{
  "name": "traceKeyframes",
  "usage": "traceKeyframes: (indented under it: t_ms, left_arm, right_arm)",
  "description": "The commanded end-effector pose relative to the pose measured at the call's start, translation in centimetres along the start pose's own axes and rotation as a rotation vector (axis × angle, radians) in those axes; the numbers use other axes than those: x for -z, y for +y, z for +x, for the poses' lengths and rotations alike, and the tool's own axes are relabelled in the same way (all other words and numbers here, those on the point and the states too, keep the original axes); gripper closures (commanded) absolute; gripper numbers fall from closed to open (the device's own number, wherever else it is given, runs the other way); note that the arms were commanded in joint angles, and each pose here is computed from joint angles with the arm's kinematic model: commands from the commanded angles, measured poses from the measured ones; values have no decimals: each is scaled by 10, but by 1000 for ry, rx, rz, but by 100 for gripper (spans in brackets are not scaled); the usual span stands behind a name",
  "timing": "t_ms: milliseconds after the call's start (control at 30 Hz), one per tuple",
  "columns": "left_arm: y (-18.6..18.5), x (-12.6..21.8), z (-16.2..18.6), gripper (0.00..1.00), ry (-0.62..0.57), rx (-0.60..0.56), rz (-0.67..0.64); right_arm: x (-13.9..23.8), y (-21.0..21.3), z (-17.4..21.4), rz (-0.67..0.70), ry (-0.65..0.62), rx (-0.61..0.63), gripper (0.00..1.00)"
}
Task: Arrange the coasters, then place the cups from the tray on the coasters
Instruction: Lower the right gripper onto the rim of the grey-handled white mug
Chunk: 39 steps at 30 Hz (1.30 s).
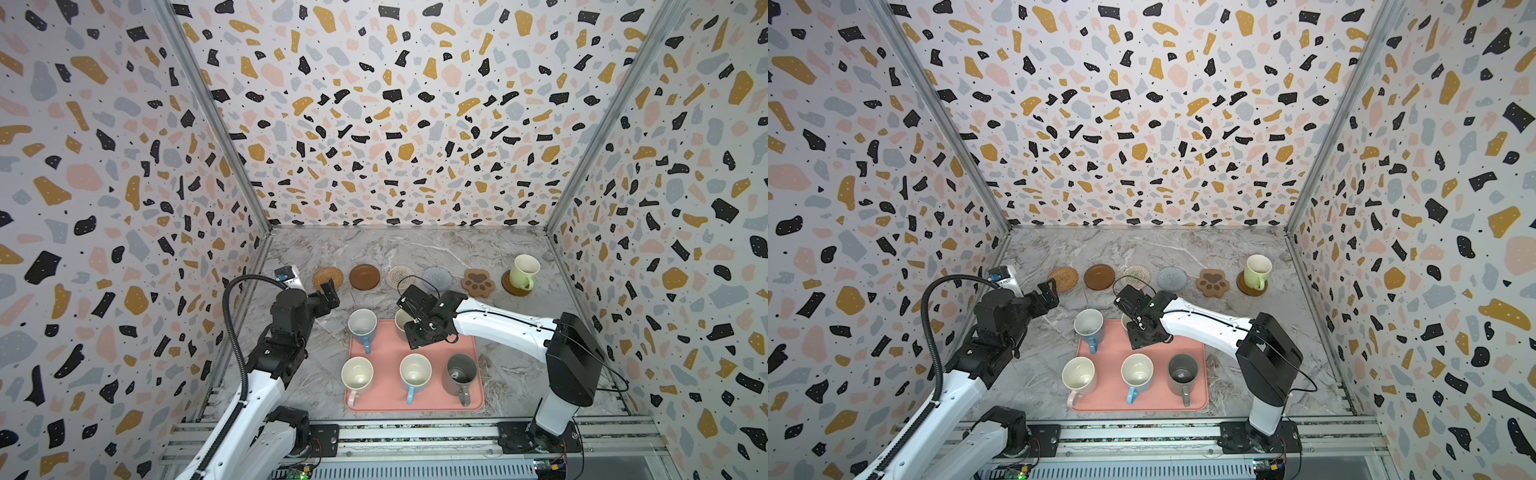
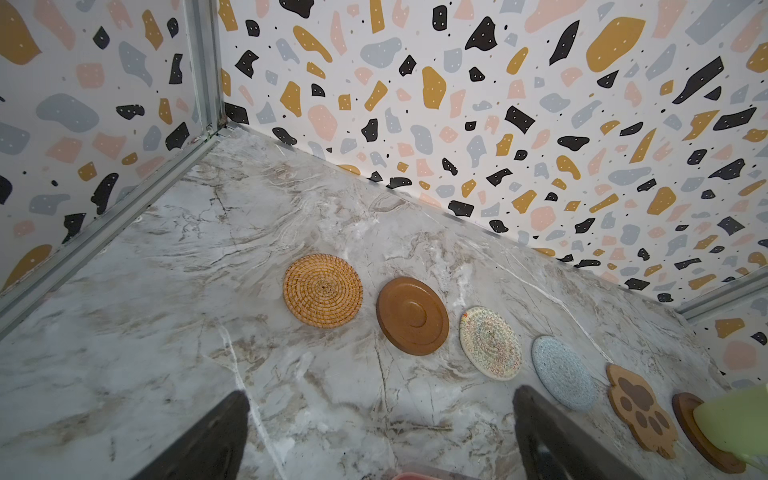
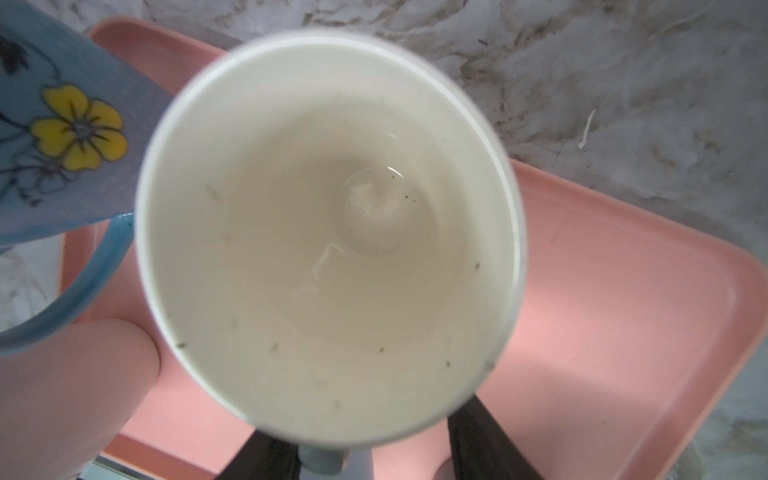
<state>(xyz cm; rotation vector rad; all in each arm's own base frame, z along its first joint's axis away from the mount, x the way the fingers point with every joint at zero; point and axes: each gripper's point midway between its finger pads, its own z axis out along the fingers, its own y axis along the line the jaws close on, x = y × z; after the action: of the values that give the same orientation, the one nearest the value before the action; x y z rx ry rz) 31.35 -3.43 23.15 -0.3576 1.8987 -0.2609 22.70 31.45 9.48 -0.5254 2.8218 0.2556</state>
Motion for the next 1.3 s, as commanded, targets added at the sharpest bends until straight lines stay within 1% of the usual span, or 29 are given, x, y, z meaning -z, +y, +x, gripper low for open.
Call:
traceKeyframes:
  t_ms: [0,167,333,767,1267]
  left_arm:
    - [-5,0,-5,0,-19,3,20]
    - [-6,-2,-4,0,-9,2,23]
    - [-6,-2,-3,0,-1,4,24]
    - [-5,-1,-5,0,-8,6,18]
    - [-3,-1,-1,0,-2,16,12]
  right_arm:
    - [1,-11,4,57,1,9,47]
    - [2,-15,0,75,-14,26,55]
    - [-6,-14,-2,71,-11,48,62]
    - [-23,-8,-8,65,-23,79,70]
    - [-16,-6,-16,46,-72,86,87]
